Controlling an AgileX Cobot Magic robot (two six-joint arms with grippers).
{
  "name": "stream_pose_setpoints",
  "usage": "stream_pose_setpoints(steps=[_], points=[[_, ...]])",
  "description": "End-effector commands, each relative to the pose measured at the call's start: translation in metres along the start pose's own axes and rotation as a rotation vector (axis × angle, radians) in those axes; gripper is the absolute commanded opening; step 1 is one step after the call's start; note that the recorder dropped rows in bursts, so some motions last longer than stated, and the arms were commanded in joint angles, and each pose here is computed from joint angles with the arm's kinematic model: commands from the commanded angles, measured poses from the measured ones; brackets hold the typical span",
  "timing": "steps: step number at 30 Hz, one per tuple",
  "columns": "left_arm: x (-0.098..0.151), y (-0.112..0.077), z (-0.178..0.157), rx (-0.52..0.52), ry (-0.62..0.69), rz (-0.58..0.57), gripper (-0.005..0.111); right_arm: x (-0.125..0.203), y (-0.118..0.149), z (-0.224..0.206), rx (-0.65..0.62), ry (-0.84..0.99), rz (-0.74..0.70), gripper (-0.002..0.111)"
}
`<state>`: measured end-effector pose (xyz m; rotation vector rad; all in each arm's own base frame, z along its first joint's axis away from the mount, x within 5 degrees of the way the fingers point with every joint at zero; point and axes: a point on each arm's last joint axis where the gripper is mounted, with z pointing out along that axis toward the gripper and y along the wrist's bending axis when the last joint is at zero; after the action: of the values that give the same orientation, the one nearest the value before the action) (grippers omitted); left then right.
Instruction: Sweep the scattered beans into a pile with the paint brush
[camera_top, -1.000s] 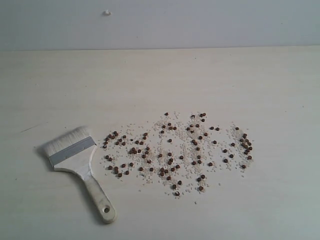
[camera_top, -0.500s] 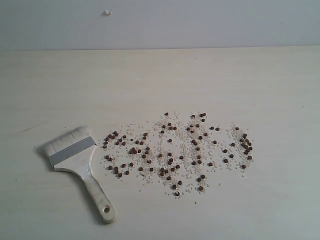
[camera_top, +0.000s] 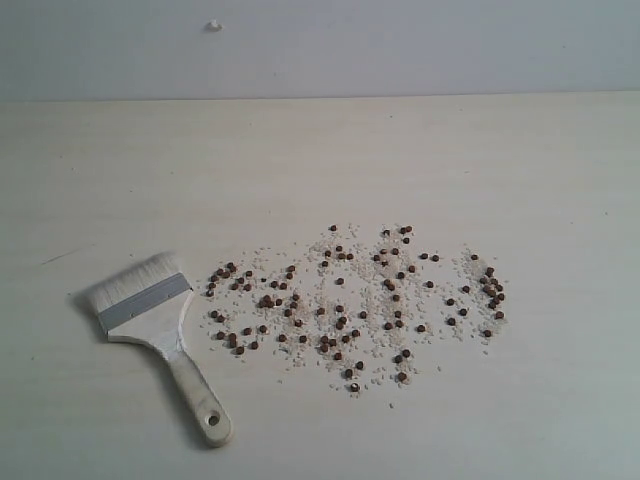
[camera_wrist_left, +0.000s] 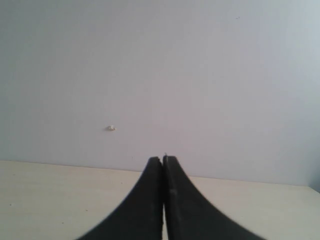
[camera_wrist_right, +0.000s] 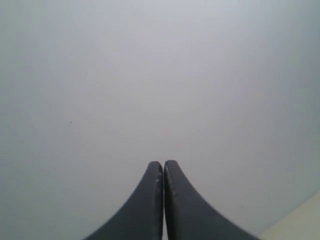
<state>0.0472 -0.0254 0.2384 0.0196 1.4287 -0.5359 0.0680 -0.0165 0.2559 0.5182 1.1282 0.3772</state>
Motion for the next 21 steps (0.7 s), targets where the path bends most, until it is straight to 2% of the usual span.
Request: stream_pose_setpoints(steps=[1, 5, 9, 17, 21], points=[[0.001, 0.0, -0.001, 0.005, 0.002, 0.001, 0.0, -0.001, 0.012, 0.023, -0.014, 0.122, -0.119, 0.0], [0.001, 0.0, -0.001, 0.005, 0.002, 0.001, 0.0, 0.005, 0.012, 0.047, 0.046, 0.228, -0.131, 0.0], [0.001, 0.0, -0.001, 0.005, 0.002, 0.001, 0.0, 0.015, 0.01, 0.067, 0.072, 0.347, -0.213, 0.0], [0.001, 0.0, -0.001, 0.005, 0.002, 0.001, 0.0, 0.054, -0.012, 0.113, 0.239, 0.767, -0.385, 0.0], [0.001, 0.0, -0.001, 0.005, 0.002, 0.001, 0.0, 0.062, -0.018, 0.121, 0.268, 0.838, -0.413, 0.0]])
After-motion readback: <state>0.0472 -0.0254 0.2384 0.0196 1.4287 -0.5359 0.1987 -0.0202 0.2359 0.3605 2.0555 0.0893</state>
